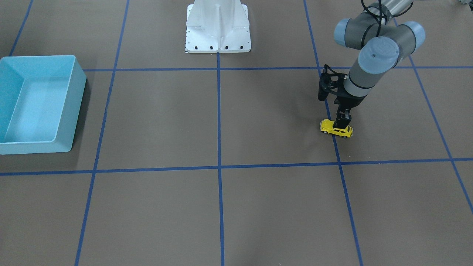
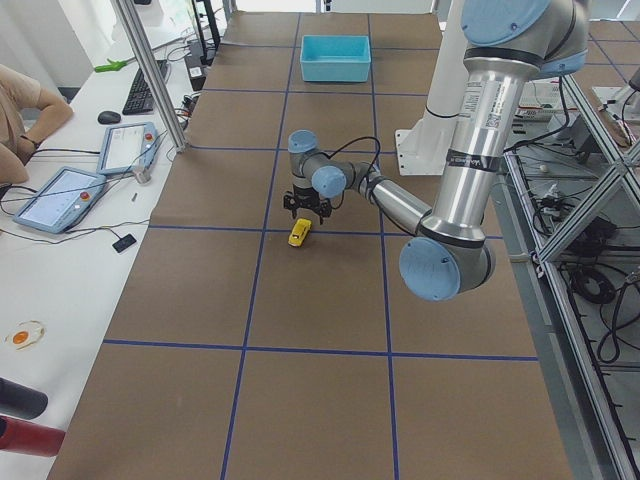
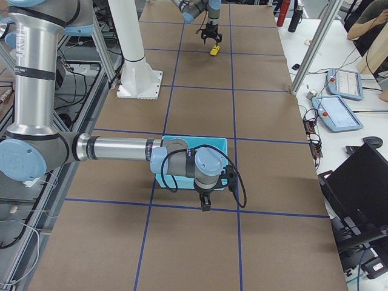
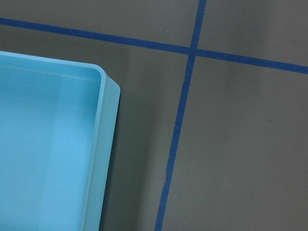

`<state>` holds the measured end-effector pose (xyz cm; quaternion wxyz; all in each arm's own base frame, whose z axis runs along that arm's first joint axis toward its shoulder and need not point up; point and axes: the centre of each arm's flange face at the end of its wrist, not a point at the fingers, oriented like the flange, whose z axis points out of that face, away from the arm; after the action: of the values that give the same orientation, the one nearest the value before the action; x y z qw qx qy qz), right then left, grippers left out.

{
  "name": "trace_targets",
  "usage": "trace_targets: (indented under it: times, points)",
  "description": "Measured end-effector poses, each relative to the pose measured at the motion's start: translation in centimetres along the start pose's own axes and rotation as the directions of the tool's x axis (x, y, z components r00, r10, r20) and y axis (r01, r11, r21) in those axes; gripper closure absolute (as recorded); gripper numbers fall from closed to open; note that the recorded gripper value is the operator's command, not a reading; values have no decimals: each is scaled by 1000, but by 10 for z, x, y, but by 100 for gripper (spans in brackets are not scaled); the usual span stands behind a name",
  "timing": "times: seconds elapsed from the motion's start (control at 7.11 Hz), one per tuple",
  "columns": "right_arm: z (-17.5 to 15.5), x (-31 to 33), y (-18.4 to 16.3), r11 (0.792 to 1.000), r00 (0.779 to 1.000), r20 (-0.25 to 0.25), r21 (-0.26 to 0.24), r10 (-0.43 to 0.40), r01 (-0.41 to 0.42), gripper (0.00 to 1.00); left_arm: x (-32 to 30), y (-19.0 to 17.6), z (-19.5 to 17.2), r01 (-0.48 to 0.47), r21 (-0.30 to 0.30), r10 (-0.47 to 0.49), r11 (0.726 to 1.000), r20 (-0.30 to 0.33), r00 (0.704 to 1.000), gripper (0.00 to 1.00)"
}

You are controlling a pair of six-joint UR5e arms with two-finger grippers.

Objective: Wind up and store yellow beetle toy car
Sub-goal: 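Press the car onto the table with the left gripper and drag it back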

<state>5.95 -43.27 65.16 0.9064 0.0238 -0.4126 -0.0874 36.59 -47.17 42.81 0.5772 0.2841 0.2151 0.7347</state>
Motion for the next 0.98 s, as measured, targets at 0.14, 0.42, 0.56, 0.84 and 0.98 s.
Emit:
trace_targets:
  times: [0.14, 0.42, 0.56, 0.84, 0.98]
  points:
    - [0, 0, 0, 1000, 1000, 0, 0, 0, 0, 0, -13, 1, 2, 7, -9, -7, 1000, 12, 1000, 0]
    - [0, 0, -1, 1000, 1000, 0, 0, -1, 1, 0, -30, -4, 3, 19, -11, -19, 1000, 24, 1000, 0]
    - [0, 0, -1, 1000, 1000, 0, 0, 0, 0, 0, -33, -6, 3, 20, -8, -19, 1000, 25, 1000, 0]
    - [1, 1, -1, 1000, 1000, 0, -1, 1, -1, 0, -35, -9, 7, 19, -10, -19, 1000, 18, 1000, 0]
    - [1, 1, -1, 1000, 1000, 0, -1, 2, -2, 0, -36, -12, 11, 17, -15, -17, 1000, 13, 1000, 0]
